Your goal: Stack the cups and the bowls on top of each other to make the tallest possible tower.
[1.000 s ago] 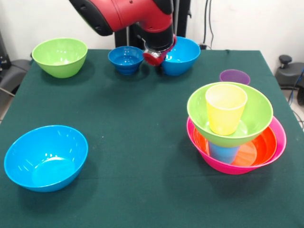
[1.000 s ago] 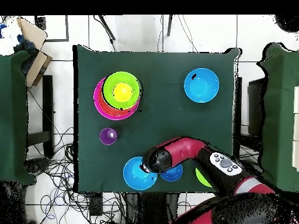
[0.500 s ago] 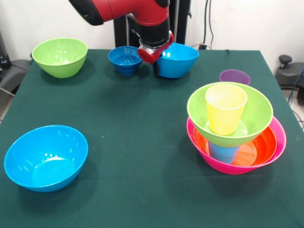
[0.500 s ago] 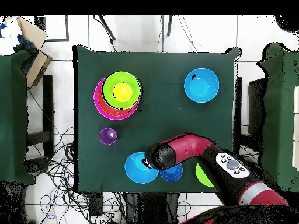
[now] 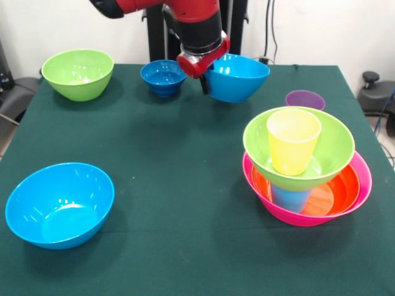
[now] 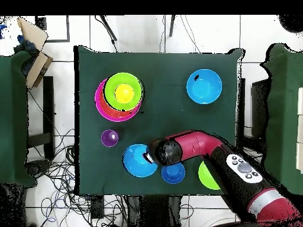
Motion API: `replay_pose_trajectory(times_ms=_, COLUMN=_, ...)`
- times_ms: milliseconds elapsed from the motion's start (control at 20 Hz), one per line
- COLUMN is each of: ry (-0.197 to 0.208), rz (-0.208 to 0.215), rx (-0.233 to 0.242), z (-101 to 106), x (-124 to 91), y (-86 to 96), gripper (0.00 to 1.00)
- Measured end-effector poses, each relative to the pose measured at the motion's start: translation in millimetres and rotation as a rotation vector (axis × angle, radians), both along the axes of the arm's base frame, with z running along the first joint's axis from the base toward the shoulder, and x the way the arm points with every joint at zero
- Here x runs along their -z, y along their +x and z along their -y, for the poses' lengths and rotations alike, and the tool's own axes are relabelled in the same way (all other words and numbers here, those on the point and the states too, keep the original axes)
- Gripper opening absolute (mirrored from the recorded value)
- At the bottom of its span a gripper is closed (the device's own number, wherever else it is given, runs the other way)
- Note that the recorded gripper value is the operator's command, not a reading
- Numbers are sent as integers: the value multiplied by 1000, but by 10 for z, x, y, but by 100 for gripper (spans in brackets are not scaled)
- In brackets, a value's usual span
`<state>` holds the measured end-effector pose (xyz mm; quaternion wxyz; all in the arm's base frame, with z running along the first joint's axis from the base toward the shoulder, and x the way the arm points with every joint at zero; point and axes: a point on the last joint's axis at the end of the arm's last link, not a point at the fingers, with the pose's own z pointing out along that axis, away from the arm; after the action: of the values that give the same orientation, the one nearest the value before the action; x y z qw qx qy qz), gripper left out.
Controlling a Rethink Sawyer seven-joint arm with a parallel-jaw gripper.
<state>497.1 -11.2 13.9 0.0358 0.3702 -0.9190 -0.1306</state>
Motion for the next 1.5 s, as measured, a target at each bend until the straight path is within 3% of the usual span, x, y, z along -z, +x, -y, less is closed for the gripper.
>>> replay_pose_trajectory(times_ms=200, ry=4, rz=-14, rx=49, z=41, x=-219, y=189, gripper=0)
replay_pose_trajectory(times_ms=850, ry=-42, rz=-136, rx=63, z=170, x=-685, y=521, gripper=0)
replay_pose_trajectory(times_ms=1100, ry=-5, rz=-161, rx=104, z=187, x=-937, y=775, gripper=0)
replay_pose_trajectory(times_ms=1250, ry=13, rz=-159, rx=122, z=194, x=-1027, y=888, gripper=0)
replay_pose_trajectory(times_ms=1500, ry=63, rz=-140, rx=174, z=217, x=-1273, y=1248, gripper=0)
